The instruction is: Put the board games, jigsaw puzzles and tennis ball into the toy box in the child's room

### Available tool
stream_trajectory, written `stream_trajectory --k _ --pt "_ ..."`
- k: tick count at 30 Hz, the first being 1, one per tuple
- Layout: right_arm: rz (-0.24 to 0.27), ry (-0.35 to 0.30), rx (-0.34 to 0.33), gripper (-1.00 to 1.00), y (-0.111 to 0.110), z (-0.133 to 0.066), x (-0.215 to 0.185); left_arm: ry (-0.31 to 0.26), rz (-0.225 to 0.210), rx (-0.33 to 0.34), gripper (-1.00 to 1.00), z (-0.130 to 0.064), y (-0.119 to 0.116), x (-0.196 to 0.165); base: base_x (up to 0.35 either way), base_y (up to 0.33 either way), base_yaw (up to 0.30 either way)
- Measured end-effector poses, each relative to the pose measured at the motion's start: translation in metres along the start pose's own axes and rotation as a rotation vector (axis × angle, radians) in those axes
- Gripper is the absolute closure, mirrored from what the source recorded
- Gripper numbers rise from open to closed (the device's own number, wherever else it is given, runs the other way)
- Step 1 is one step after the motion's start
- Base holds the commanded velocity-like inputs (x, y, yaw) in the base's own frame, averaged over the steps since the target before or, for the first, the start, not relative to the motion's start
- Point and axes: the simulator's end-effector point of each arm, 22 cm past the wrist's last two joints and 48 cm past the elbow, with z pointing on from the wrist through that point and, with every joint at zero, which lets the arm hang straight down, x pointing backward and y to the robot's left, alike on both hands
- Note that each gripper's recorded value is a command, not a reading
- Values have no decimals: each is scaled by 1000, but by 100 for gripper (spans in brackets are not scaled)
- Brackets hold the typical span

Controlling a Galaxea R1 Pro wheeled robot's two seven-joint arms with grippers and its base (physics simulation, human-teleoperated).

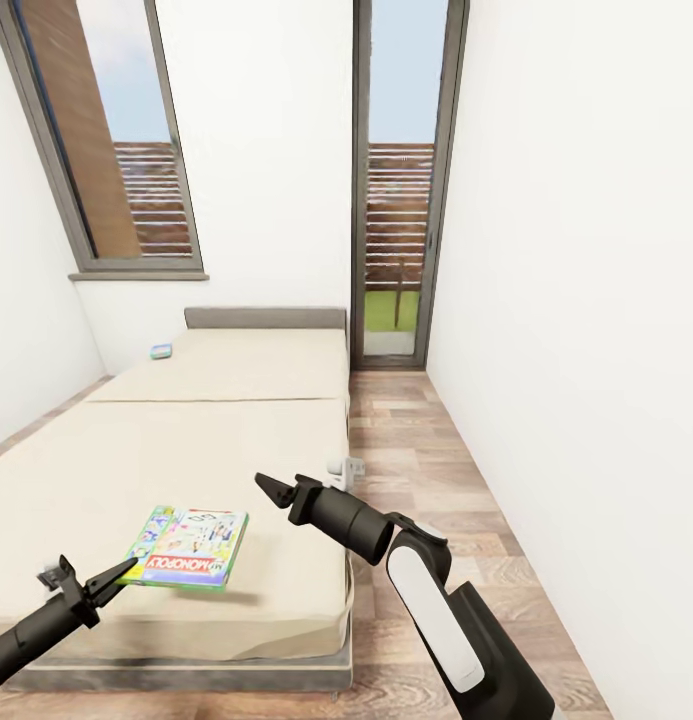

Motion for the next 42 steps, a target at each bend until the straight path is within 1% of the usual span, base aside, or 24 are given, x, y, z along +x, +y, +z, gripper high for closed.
stream_trajectory --k 8,14,17,19,23,28,31,35,38,42 --pt "1 -3 0 -100 9 2 -15 -3 4 -4 100 1 -16 -10 0 0 0" --pt "2 3 12 -100 13 4 -26 -16 21 -11 100 -13 -33 -31 0 0 0" --pt "3 5 54 -100 6 3 -32 -20 24 -28 100 -24 -41 -44 0 0 0" --pt "14 -2 86 -100 -2 1 -39 -29 38 -49 100 -37 -47 -58 0 0 0" --pt "28 -18 111 -100 -8 -2 -54 -39 55 -70 100 -48 -57 -73 0 0 0" --pt "30 -26 121 -100 -8 -4 -66 -51 69 -81 100 -56 -69 -87 0 0 0" --pt "31 -30 125 -100 -6 -4 -72 -56 71 -80 100 -56 -76 -91 0 0 28" --pt "27 -33 129 -100 -3 -3 -80 -59 72 -80 100 -56 -84 -95 0 0 190" --pt "23 -35 133 -100 0 -2 -85 -68 87 -91 100 -64 -93 -106 0 0 267" --pt "22 -35 136 -100 4 -1 -92 -70 95 -100 100 -67 -102 -113 0 0 283"
